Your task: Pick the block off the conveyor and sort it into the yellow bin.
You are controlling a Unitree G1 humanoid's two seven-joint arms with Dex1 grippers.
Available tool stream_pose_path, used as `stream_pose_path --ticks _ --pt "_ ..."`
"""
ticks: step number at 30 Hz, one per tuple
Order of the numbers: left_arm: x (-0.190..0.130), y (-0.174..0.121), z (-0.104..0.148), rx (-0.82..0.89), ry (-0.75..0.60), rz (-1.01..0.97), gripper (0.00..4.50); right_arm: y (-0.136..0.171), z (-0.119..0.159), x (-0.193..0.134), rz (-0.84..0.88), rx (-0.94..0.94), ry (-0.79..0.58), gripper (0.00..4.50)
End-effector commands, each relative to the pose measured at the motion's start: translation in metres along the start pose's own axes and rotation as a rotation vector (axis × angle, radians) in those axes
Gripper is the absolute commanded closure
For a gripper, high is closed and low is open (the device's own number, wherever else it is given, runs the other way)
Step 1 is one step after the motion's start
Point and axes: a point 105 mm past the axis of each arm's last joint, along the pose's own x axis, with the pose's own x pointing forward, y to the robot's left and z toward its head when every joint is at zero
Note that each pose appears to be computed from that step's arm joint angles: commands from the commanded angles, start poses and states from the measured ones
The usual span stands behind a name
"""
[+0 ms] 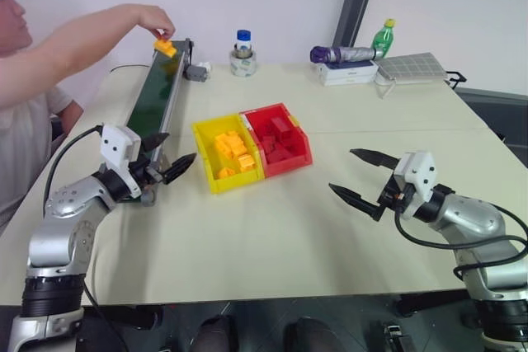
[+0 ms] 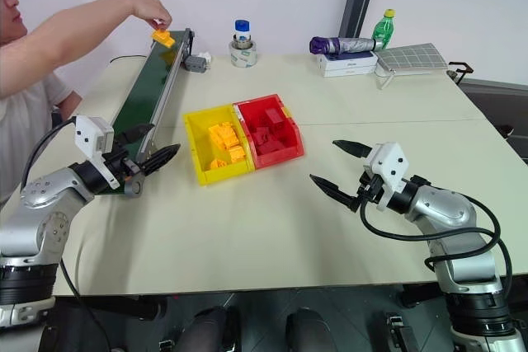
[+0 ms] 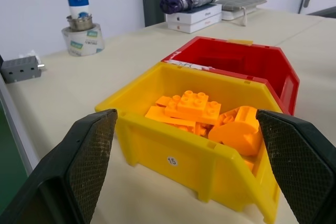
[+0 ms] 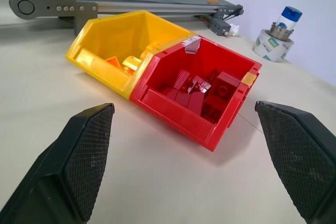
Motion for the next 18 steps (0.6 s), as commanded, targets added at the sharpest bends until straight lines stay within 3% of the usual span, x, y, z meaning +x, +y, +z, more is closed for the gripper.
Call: stream_pose_path --ticks 1,18 --pt "0.0001 -0.0001 0.0105 0.038 -0.033 0.015 0.03 -0.0027 0.0116 0.0011 -0.001 -0.037 -0.039 0.00" --pt "-0.0015 -0.0007 0.0114 0.043 -0.040 0.007 0.03 -0.0032 0.0114 0.0031 0.008 -0.040 -0.042 0.00"
